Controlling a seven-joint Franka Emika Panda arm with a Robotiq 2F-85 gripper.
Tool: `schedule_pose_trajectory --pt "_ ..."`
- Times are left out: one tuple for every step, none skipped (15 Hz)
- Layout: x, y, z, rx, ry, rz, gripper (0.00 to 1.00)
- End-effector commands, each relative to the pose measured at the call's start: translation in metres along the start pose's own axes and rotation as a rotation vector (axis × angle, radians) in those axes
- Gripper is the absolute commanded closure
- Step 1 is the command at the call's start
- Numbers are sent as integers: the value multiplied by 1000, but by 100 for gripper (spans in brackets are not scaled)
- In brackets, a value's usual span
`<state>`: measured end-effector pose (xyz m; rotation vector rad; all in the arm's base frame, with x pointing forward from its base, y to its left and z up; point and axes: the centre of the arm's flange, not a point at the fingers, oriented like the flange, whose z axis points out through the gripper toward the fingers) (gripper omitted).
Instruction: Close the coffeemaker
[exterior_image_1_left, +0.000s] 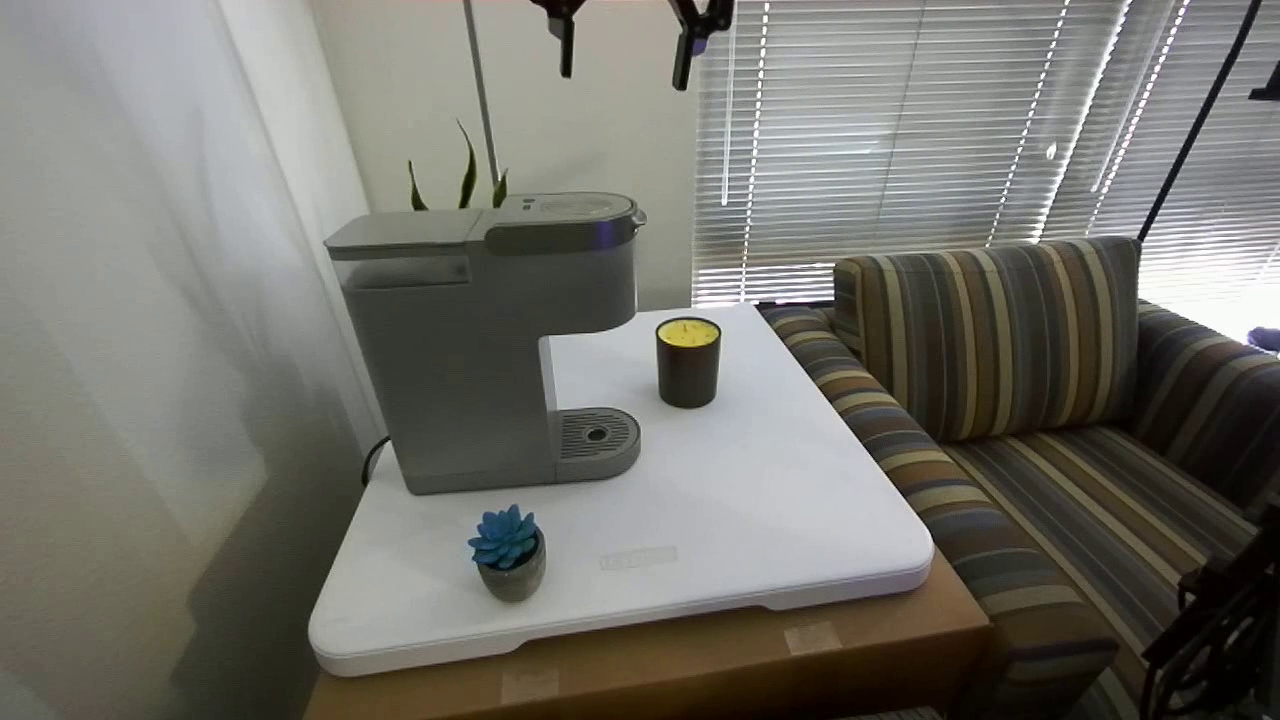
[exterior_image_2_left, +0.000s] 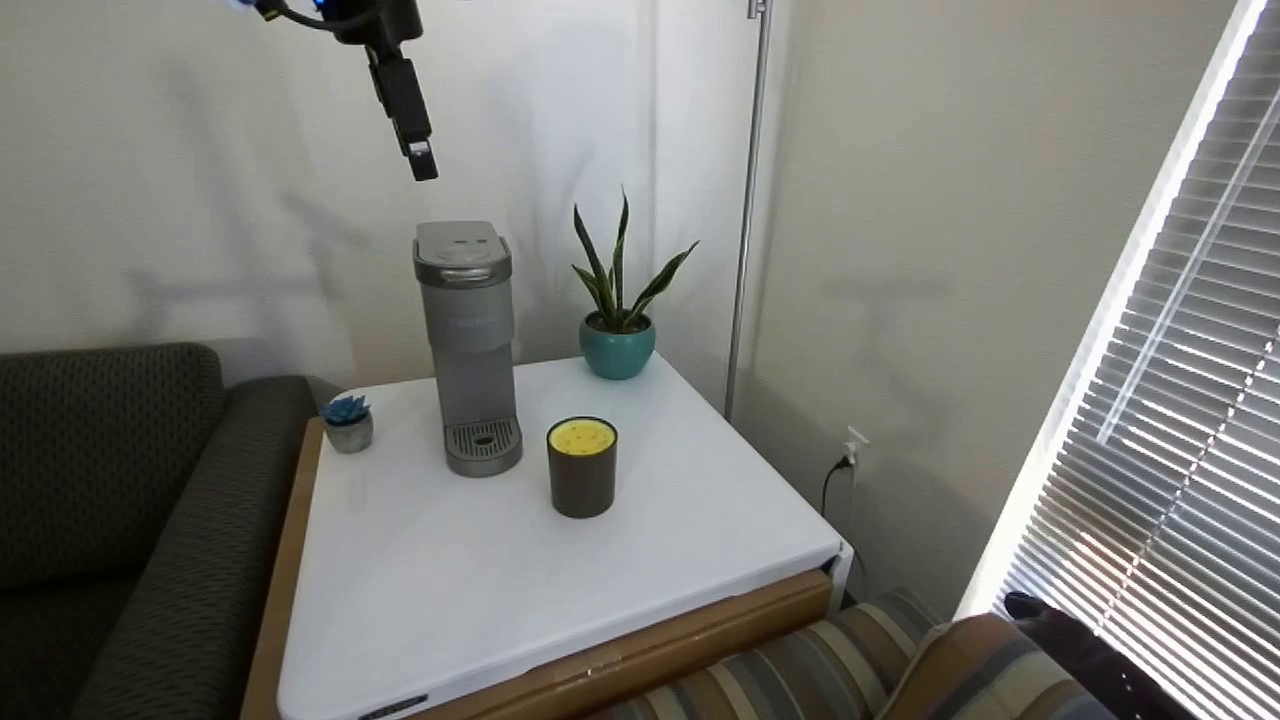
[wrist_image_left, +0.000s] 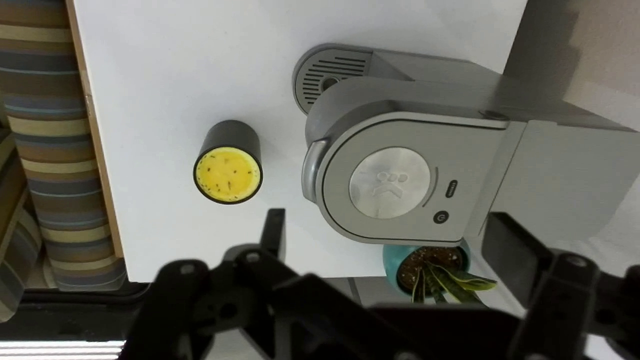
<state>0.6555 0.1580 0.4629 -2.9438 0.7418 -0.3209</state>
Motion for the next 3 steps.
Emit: schedule_pose_trajectory --pt "0 -1 0 5 -3 6 0" --pt "-1 -2 -1 10 -6 10 0" --pt "-1 -2 -1 11 -7 12 0"
